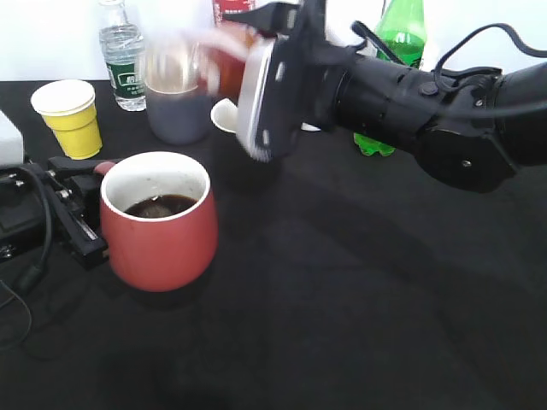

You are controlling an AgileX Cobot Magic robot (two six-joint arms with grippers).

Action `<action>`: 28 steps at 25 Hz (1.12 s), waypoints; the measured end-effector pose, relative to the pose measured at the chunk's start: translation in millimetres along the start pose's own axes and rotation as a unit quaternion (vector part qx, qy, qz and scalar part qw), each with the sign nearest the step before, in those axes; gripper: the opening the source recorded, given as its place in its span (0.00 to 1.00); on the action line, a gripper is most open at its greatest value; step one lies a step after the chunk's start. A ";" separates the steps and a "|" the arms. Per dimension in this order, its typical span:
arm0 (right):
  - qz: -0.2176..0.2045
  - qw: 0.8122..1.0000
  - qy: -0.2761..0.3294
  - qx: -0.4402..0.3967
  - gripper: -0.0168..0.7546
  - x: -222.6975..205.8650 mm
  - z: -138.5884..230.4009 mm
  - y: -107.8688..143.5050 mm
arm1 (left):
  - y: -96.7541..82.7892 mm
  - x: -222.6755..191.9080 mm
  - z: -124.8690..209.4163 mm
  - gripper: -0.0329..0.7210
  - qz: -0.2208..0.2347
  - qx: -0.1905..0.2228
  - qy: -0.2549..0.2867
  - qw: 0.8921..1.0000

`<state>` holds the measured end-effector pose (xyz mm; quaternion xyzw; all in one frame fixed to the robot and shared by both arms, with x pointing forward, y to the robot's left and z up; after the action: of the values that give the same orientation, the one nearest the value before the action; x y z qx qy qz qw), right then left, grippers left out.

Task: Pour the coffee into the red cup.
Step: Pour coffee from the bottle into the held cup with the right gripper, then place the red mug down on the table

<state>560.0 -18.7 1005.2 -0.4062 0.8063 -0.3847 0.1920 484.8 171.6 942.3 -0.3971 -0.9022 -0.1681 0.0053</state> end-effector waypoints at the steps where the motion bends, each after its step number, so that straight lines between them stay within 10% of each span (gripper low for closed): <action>1: 0.001 0.998 0.000 -0.068 0.72 0.0 0.0 -0.2 | 0.1 0.0 0.0 0.14 -0.001 0.000 0.000 1.000; 11: 0.003 0.878 -0.003 -0.479 0.72 0.0 -0.4 -1.0 | 31.2 4.2 3.9 0.14 -0.121 0.059 0.007 0.991; 21: 0.010 0.866 0.018 -0.499 0.72 6.2 7.1 5.4 | 75.2 33.6 4.1 0.14 -0.223 0.045 0.011 0.974; 28: 0.011 0.866 0.018 -0.499 0.72 6.6 6.8 4.9 | 132.8 93.9 8.8 0.16 -0.401 0.067 0.020 0.913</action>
<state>557.8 -25.3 997.1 -0.4322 0.8983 0.0636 -0.0467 516.9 324.8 987.2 0.0032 -0.9944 -0.1037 -0.0178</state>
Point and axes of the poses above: a point on each arm's last joint axis where the gripper is mounted, x pointing back along that axis away from the gripper, y along the wrist's bending axis when the last joint is at zero, z = x × y, the point moved 4 cm from there along -x, pointing out along that axis toward the gripper, and after that the axes turned 13 degrees about -x, right-handed, at the moved point
